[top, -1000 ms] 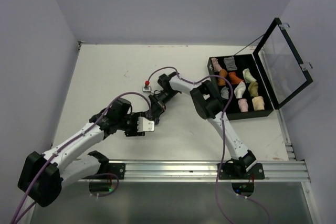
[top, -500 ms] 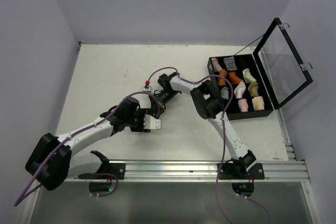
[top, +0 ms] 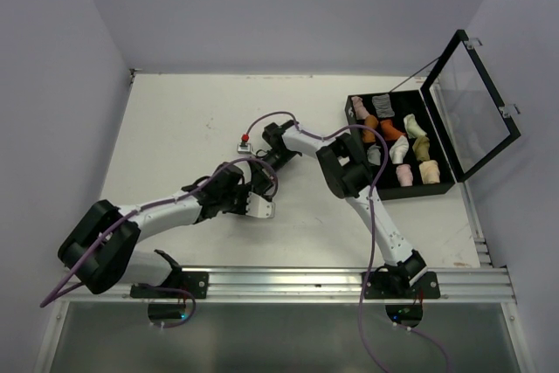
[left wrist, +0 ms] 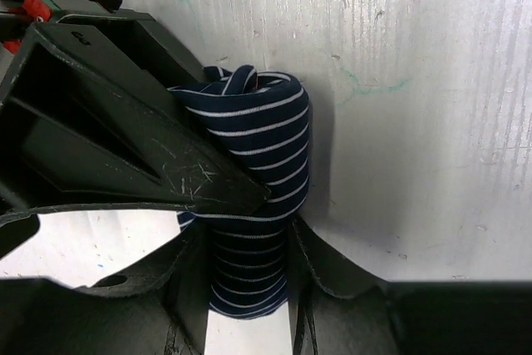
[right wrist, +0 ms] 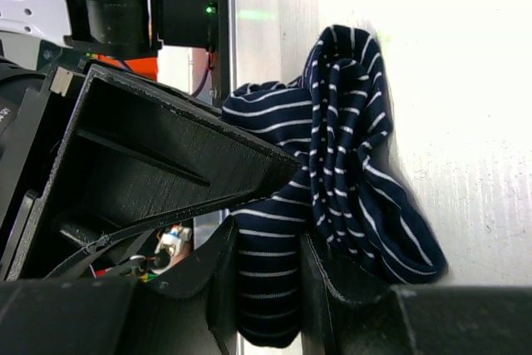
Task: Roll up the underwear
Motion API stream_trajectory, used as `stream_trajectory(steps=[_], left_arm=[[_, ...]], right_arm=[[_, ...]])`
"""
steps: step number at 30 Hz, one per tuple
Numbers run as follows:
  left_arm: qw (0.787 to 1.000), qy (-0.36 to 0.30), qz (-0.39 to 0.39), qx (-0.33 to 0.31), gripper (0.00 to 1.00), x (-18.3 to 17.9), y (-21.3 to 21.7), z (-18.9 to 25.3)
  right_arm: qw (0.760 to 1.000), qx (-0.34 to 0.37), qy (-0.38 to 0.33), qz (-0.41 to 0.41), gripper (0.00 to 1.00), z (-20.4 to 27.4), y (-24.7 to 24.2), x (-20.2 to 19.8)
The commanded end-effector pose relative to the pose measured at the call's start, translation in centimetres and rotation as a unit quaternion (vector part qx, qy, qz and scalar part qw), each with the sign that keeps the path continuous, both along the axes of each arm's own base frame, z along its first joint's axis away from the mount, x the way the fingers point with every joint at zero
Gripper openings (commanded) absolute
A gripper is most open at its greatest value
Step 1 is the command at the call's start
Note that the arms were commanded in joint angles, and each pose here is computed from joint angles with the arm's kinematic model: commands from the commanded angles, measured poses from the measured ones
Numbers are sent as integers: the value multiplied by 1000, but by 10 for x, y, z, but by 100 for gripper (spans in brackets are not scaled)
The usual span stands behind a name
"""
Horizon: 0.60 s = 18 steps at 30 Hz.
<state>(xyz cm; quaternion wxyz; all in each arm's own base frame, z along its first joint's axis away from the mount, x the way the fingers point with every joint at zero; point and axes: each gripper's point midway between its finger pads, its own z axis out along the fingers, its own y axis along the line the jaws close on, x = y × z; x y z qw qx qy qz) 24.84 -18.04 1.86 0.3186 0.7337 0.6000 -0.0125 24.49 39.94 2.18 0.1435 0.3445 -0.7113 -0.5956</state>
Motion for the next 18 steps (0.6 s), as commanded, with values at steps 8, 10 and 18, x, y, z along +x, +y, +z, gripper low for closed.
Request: stream_trajectory(steps=[8,10,18], left_arm=[[986,147,-20,79,4,-67,30,-40],[985,152,-22,82,3,-72,33,-40],[973,205,-19,106,0,-94,44,-46]], right_arm=[[990,-123,-64,-14,31,-68,-55,33],[988,-126,-75,-38,35,-64,-66,54],[962,-121,-217,-112,50,-20,-89,141]])
